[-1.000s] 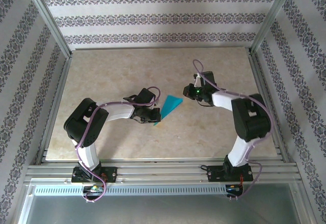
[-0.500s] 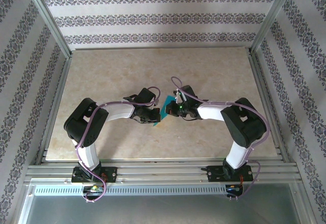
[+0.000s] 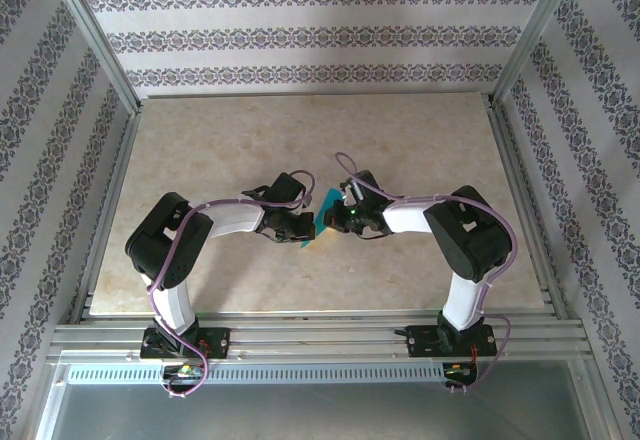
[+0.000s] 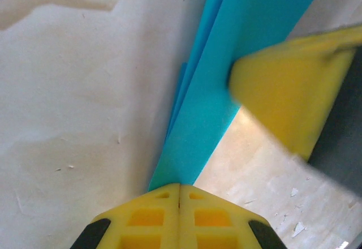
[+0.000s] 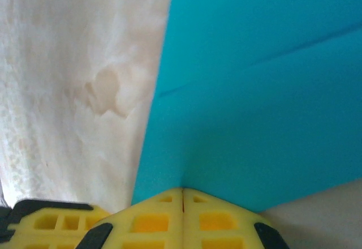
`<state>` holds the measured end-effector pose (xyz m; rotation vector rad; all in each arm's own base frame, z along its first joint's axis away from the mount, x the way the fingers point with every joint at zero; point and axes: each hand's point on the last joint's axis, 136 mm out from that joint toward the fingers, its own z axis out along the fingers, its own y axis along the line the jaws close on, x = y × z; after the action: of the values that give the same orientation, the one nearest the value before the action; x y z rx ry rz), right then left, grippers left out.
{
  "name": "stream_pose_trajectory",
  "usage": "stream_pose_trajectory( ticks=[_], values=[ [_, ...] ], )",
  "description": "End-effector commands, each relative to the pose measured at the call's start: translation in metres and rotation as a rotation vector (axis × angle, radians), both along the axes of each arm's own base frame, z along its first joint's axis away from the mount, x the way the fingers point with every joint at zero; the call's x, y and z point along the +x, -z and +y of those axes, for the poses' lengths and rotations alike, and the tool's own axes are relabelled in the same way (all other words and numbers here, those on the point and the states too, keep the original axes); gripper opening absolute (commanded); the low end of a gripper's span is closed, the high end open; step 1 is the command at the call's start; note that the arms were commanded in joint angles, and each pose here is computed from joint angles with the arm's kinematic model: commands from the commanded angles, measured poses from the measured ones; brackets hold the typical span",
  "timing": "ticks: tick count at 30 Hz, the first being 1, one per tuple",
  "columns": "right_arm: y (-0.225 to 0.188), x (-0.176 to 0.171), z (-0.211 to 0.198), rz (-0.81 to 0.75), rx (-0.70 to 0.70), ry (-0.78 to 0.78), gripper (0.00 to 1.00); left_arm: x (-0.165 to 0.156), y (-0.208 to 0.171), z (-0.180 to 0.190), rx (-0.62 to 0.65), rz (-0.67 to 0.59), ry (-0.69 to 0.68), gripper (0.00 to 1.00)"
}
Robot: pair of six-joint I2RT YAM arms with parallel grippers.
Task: Fold a paper plane with a square sheet of paper (pick it up from the middle)
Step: Fold the wing for the fifth time at the center of the table.
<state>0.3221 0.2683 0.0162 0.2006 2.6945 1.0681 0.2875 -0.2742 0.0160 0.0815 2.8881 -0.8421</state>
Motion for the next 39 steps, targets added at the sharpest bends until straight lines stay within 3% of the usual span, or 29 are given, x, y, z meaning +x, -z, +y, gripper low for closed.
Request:
stream_pose_trajectory(
  ticks=[1,9,15,20,24,31,35,39],
  values=[
    [0.023,0.029,-0.054,0.007,-0.110,0.130,0.00,-0.058,0.056,0.049,0.232,0.230,0.005,0.00],
    [0.005,0.092,-0.125,-0.058,-0.111,0.277,0.00,-0.056,0.052,0.046,0.218,0.219,0.011,0.00],
    [-0.051,0.092,-0.137,-0.151,-0.144,0.299,0.01,-0.025,0.010,0.018,0.110,0.114,0.030,0.00],
    [-0.081,0.059,-0.139,-0.153,-0.175,0.350,0.22,0.007,-0.061,-0.001,-0.036,-0.050,0.013,0.22],
    [-0.086,0.030,-0.129,-0.107,-0.184,0.387,0.36,0.021,-0.093,0.022,-0.037,-0.146,-0.046,0.40],
    [-0.089,-0.002,-0.081,-0.058,-0.259,0.371,0.56,0.042,-0.093,0.110,0.150,-0.239,-0.235,0.69],
    [-0.079,-0.009,-0.050,-0.019,-0.377,0.335,0.61,0.049,-0.088,0.144,0.218,-0.275,-0.311,0.83],
    [-0.062,-0.008,-0.029,0.016,-0.463,0.332,0.62,0.050,-0.084,0.165,0.236,-0.290,-0.373,0.91]
  ],
)
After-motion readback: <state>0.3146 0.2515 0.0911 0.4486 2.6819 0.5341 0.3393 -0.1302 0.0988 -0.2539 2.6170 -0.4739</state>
